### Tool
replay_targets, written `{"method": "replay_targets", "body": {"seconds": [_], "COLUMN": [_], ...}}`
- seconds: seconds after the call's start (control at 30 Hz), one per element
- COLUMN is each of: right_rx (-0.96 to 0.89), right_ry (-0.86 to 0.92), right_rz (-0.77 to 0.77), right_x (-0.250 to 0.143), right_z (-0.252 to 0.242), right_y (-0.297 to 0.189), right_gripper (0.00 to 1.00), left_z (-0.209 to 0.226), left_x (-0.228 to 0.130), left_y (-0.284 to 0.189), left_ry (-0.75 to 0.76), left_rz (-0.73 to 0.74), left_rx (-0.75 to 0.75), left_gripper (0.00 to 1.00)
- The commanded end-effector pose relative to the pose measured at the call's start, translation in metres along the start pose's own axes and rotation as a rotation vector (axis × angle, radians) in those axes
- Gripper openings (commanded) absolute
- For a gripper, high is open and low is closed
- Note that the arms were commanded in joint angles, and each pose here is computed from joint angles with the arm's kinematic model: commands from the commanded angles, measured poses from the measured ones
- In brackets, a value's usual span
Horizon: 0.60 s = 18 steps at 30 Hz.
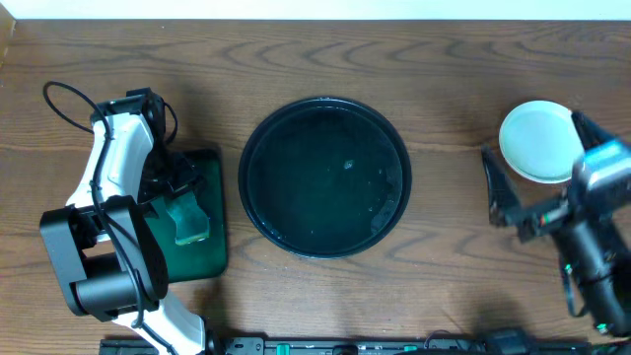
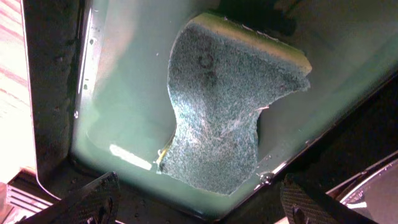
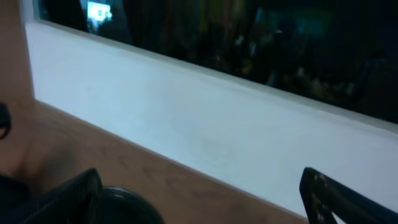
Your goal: Clean dirty plates on tray and stack at the side
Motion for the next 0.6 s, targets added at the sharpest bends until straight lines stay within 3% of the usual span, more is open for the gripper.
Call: {"method": "replay_targets", "body": {"seconds": [0.0,0.3,0.57], "right_rx": [-0.001,-0.11,-0.17], "right_ry": [0.04,0.03,0.005], "right_rz": [-0.042,-0.36,-0.451], "right_x": [-0.033,-0.077,-0.105], "right_z": [0.013,0.033,0.042], "right_y": [-0.008,-0.026,-0.032], "right_gripper": [0.99,0.99,0.99], "left_z": [0.001,0.001,0.001], "left_x": [-0.002,-0.002,-0.002], "left_y": [0.001,0.001,0.001], "left_ry": [0.007,0.007,0.007], "left_rz": [0.006,0.006,0.006], "left_rx": [0.008,0.008,0.008], "left_gripper": [0.83,0.83,0.83]}}
Point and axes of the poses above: each gripper's point midway between its finger pads, its own y axis out along the fingers, its own z axis along the line the jaws close on, x = y × z, the point moved 5 cm from there along -y, back along the fingers, and after that the axes turned 12 degrees about -y, right-handed, at the moved point
